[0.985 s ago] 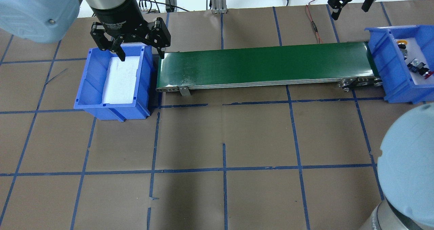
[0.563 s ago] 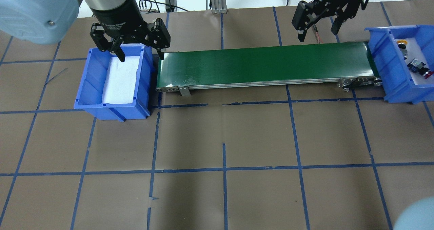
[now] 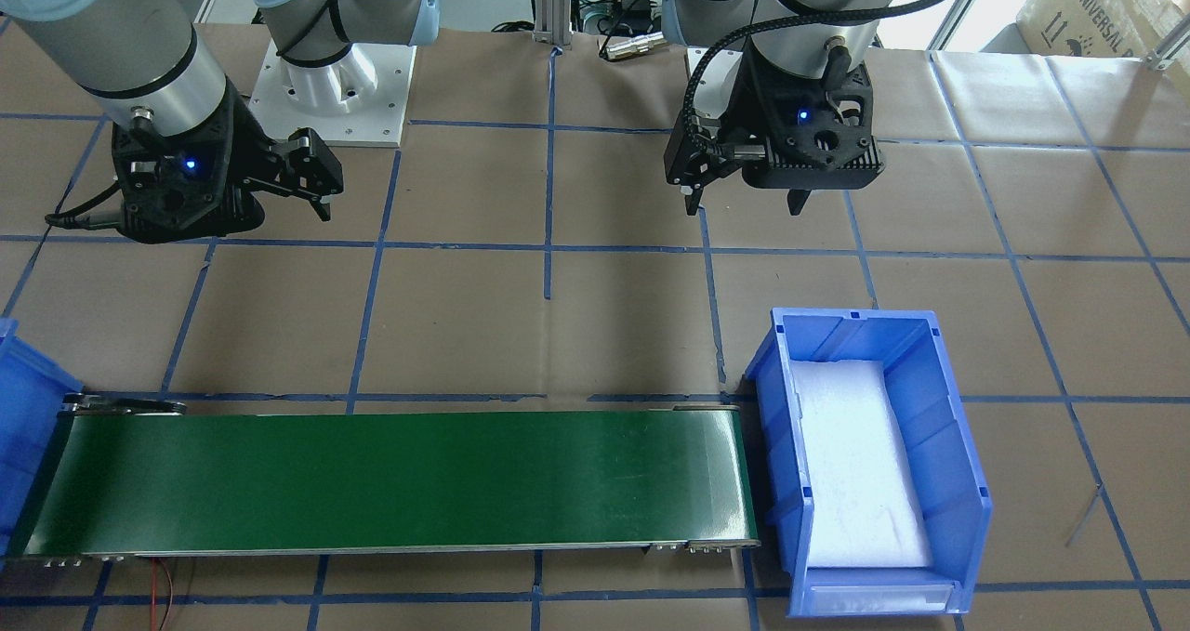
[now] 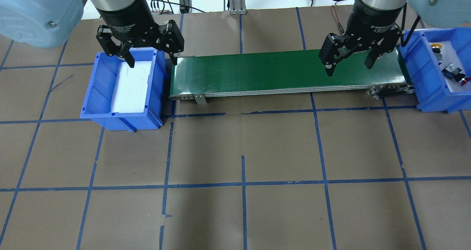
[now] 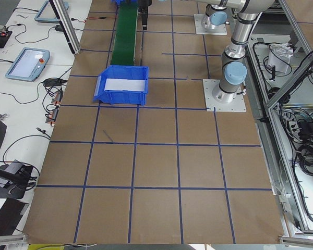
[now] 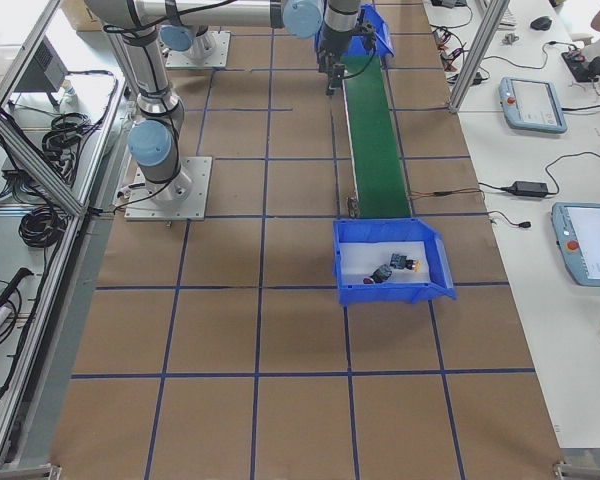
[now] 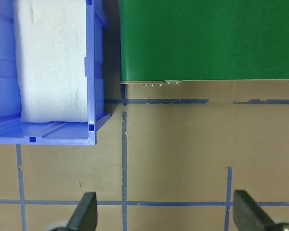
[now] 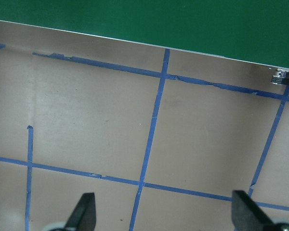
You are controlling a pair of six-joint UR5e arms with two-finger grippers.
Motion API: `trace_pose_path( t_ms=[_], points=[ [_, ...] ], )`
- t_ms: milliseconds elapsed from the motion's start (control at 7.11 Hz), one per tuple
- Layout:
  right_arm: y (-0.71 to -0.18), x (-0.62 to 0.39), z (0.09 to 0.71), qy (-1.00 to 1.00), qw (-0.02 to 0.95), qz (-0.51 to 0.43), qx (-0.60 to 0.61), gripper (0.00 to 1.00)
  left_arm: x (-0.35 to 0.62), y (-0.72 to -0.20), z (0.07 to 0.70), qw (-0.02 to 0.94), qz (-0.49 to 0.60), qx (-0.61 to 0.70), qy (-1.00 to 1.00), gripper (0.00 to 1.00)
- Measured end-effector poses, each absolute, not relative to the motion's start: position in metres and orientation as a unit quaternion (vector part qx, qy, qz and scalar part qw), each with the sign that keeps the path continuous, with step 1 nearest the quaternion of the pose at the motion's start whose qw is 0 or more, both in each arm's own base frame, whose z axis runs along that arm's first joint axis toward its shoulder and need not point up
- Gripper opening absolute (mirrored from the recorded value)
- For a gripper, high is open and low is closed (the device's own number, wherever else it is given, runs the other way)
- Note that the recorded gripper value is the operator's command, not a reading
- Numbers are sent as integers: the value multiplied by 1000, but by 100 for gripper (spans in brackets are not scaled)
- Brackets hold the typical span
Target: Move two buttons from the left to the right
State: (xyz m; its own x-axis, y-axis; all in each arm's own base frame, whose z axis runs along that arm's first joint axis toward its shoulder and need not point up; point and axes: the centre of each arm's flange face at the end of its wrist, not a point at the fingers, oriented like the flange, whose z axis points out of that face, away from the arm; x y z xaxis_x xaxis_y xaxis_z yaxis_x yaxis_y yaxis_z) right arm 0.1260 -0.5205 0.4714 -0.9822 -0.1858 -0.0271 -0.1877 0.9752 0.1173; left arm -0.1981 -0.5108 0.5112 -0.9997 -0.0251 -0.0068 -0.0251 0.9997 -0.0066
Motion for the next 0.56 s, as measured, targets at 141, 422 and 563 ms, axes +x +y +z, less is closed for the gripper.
trace_pose_path(
  t_ms=[141,422,563],
  points=[
    [-521,125,472,994,8,59,-89,97,-191,-513,511,3,-2,-18,1000,100],
    [-520,125,476,996,5,56,-70,98,-186,-514,509,2,-1,-22,1000,100],
    [-522,125,479,996,4,52,-66,99,-186,-514,509,1,0,-22,1000,100]
  ],
)
